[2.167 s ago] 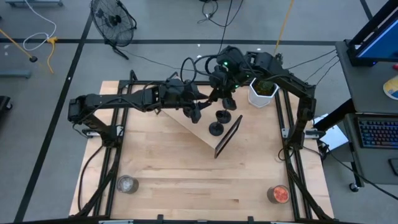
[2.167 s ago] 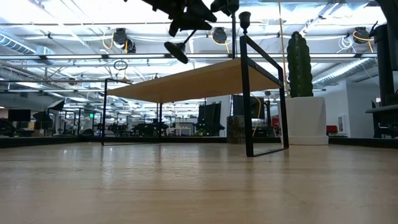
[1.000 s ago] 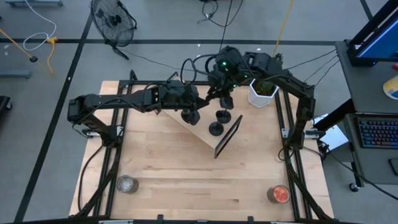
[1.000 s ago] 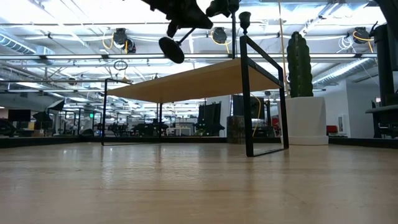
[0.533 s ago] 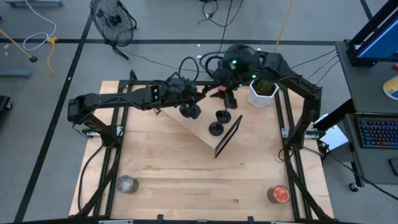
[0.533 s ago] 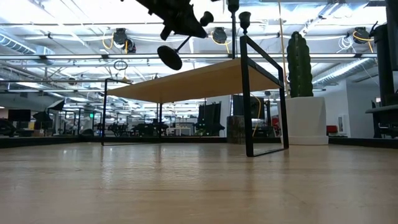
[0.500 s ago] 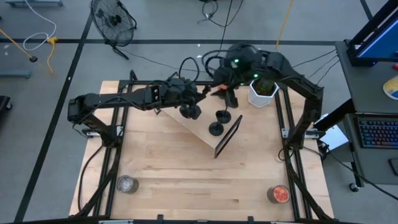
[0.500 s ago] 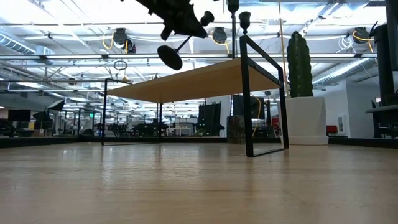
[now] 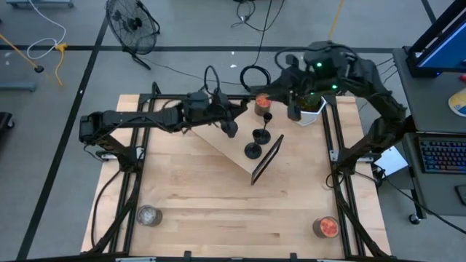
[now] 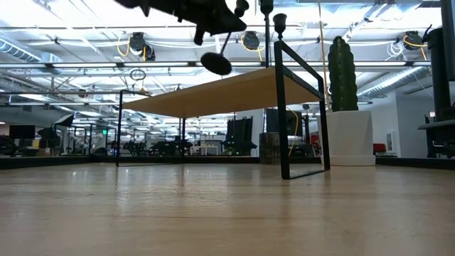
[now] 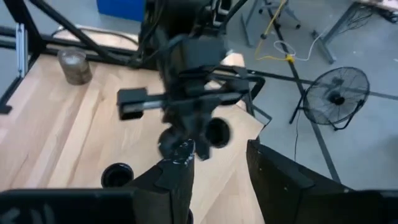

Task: Pick & Place candle stick holders
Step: Put the black candle holder on the shelf

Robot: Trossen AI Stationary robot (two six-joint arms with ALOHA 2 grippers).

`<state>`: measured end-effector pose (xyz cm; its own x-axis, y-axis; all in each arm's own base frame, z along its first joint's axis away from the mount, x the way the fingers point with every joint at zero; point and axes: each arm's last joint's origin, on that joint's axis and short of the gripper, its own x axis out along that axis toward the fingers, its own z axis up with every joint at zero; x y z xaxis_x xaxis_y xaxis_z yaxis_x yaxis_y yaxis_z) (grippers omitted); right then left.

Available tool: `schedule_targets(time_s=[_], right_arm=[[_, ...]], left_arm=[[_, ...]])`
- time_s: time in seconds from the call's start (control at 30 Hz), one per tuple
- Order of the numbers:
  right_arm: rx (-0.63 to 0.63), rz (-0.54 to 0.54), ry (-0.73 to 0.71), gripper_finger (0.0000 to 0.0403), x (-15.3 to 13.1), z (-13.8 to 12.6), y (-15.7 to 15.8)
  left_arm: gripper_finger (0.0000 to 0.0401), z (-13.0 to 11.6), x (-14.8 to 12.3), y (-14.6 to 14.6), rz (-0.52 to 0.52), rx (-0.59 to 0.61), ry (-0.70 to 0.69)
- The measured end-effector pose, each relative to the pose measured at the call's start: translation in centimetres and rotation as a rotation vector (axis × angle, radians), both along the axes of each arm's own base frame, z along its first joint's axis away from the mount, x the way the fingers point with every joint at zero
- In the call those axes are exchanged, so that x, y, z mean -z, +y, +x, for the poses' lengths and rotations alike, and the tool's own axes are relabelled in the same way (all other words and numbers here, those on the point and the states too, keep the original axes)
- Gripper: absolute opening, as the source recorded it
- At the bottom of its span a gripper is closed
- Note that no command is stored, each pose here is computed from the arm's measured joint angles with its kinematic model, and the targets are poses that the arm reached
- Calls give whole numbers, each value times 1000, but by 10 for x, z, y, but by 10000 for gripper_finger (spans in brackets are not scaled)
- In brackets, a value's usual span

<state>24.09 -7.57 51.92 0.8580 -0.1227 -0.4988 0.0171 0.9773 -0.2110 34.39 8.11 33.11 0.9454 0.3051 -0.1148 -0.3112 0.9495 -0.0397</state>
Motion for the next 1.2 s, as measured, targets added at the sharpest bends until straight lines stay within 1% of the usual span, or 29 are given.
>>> schedule_targets(time_s=[0.1, 0.23, 0.4, 0.57, 0.67, 0.73, 0.87, 0.97, 1.07, 1.2], right_arm=[[8, 2, -27, 139, -6, -11, 3], [10, -1, -49, 138, -11, -19, 6], [20, 16, -46, 135, -10, -17, 6], [18, 19, -44, 134, -9, -16, 5], [18, 20, -42, 134, -9, -15, 5], [18, 19, -44, 134, -9, -16, 5], [17, 18, -45, 133, -9, -16, 5], [17, 17, -43, 134, -9, -16, 5], [16, 16, -44, 136, -9, -16, 5], [12, 9, -43, 136, -9, -16, 5]], left_arm=[[8, -2, 15, -1, -2, 31, -81], [8, -8, 23, -4, 41, 86, -242], [8, -16, 36, -6, 65, 87, -315], [8, -19, 45, -7, 67, 69, -311], [8, -19, 41, -9, 101, 67, -347], [8, -14, 45, -11, 109, 71, -356], [8, -2, 64, -9, 108, 78, -351], [8, -1, 66, -4, 109, 65, -375], [8, 0, 65, -2, 106, 86, -431], [8, 5, 74, -1, 88, 96, -412]])
